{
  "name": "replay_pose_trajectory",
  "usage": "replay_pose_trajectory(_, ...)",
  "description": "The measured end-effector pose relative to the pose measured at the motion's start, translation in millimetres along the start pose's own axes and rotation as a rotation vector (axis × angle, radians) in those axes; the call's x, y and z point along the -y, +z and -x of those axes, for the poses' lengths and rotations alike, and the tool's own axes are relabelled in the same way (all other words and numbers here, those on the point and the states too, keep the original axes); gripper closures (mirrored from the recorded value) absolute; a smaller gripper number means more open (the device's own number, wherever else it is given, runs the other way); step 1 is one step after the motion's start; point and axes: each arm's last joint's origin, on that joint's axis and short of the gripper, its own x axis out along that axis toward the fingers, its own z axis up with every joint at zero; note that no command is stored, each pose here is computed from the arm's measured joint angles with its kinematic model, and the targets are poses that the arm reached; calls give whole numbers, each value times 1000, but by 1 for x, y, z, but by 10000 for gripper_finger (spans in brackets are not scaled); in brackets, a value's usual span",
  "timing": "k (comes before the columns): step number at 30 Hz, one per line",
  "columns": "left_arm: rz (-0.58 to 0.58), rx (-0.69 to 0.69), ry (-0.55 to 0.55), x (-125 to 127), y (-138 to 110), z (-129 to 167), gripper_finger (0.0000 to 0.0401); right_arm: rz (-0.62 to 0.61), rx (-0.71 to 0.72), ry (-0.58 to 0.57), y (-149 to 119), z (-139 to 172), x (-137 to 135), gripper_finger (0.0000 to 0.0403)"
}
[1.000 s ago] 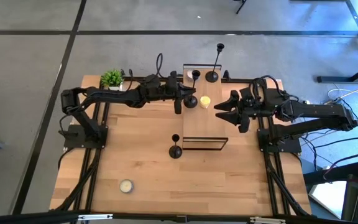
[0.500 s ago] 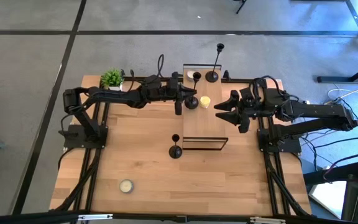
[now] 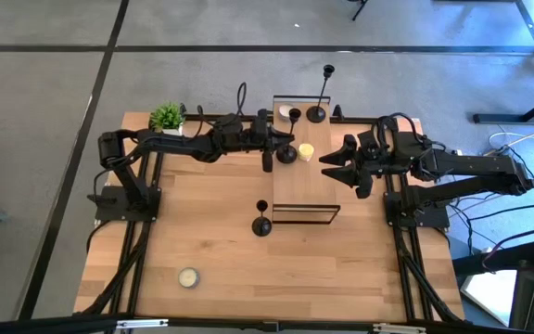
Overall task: Pick & Place candle stick holders
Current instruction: Put the left black candle holder to the left of the yellow candle jar on the shelf
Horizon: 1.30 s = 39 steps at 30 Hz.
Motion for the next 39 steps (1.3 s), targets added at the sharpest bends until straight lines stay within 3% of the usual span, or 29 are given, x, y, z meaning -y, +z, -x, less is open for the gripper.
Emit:
replay_pose_trajectory(23, 4, -21, 9, 0, -9, 4, 383, 4, 0, -1, 0, 0, 0, 176)
replay_pose_trajectory(39, 9, -38, -15, 1, -10, 4, 335, 4, 0, -2, 0, 0, 0, 176)
